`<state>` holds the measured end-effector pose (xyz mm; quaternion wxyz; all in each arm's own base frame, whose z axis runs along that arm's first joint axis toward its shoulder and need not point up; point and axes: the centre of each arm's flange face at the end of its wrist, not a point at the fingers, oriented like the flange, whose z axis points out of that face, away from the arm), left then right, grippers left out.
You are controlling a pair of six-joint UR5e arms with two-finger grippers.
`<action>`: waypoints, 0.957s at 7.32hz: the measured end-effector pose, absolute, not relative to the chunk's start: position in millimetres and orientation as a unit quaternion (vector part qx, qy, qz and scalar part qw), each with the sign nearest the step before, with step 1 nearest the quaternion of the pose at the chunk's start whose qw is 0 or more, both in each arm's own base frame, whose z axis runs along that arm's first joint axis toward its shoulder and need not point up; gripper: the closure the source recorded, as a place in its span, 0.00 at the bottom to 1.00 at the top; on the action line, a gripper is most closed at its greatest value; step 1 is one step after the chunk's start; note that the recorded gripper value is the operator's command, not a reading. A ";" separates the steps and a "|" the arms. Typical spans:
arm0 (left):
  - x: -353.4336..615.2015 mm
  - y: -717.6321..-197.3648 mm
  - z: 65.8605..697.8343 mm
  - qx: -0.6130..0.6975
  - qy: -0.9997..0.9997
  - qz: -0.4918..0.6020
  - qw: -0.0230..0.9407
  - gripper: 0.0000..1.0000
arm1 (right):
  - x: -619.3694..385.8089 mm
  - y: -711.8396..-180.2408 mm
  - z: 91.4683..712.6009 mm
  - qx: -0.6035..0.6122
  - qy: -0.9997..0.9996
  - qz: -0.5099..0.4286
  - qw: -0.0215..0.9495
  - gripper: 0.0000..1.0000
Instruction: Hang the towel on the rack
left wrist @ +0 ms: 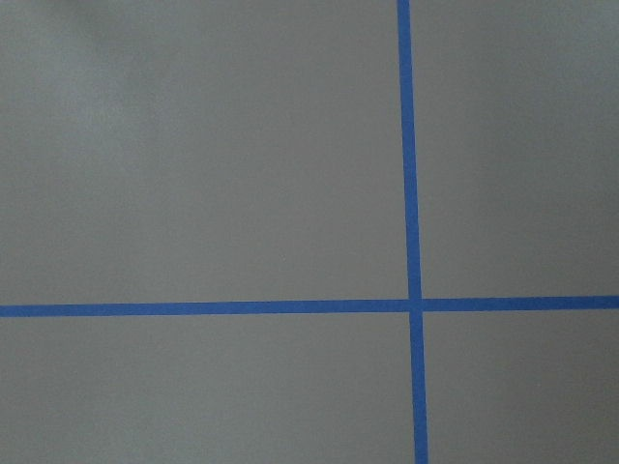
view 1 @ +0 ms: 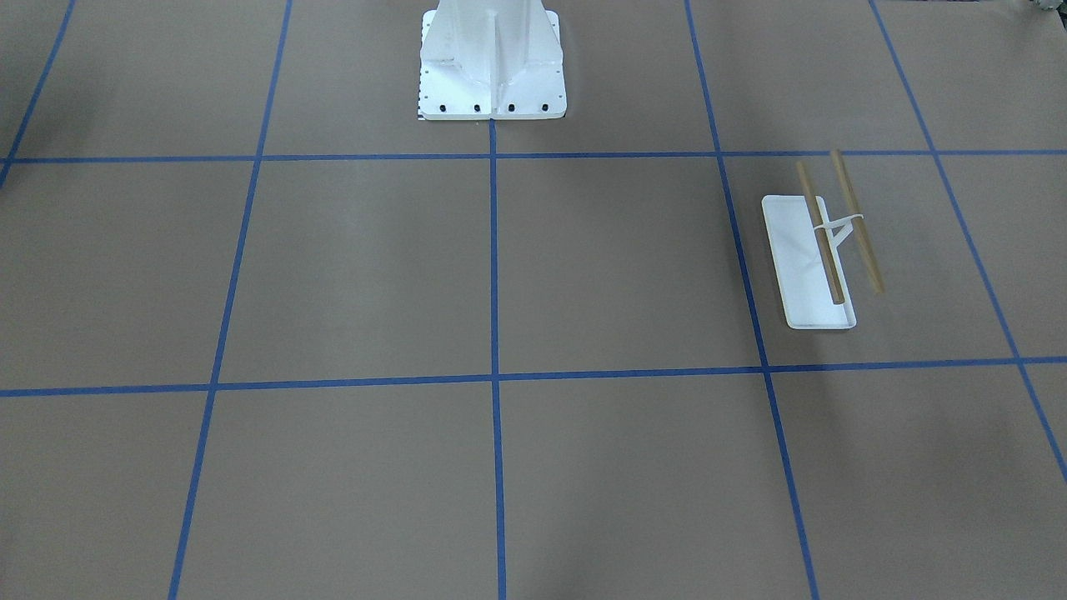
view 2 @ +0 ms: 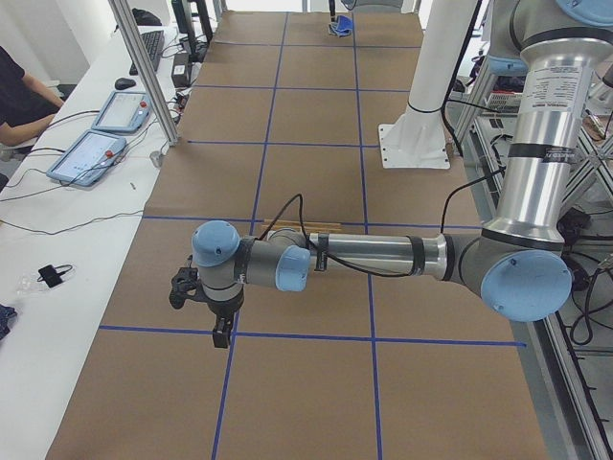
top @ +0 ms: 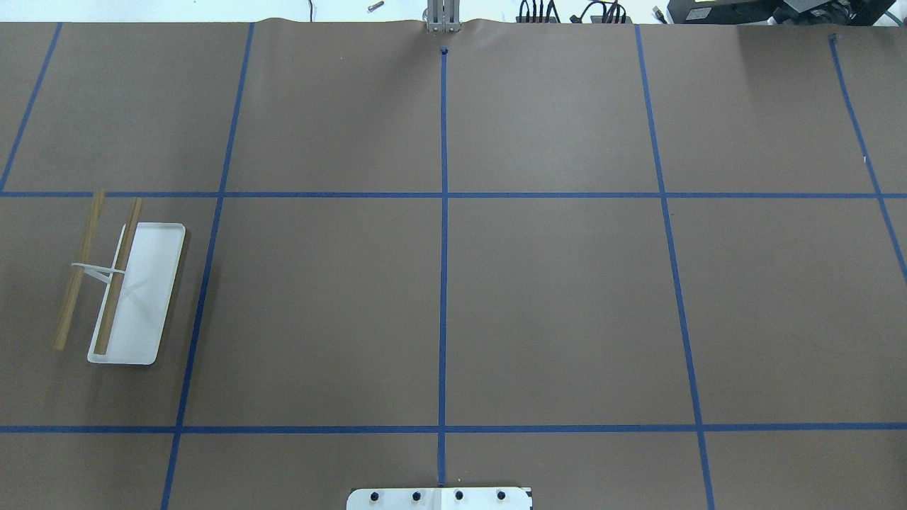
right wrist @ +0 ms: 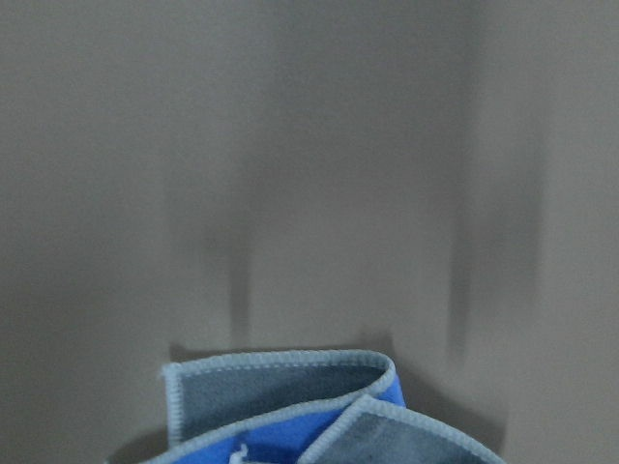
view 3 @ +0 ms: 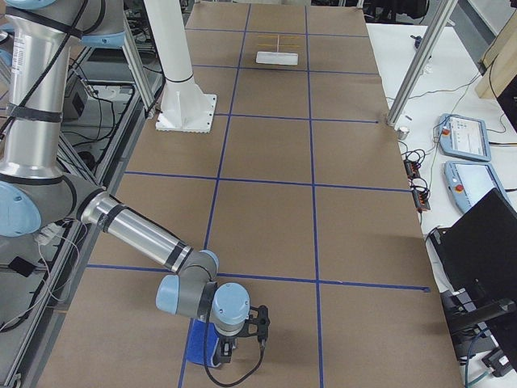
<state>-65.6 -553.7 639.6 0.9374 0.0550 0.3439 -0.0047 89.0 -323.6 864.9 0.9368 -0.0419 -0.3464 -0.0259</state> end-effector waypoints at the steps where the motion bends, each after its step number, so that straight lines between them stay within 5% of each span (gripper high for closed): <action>1: -65.5 -554.0 638.5 0.056 0.345 -0.004 0.937 0.01 | 96.7 -303.6 873.4 -0.046 -0.345 -0.012 0.937 0.00; 7: -65.4 -554.3 637.1 0.058 0.345 -0.003 0.937 0.01 | 110.9 -277.4 895.0 -0.054 -0.326 -0.009 0.944 0.00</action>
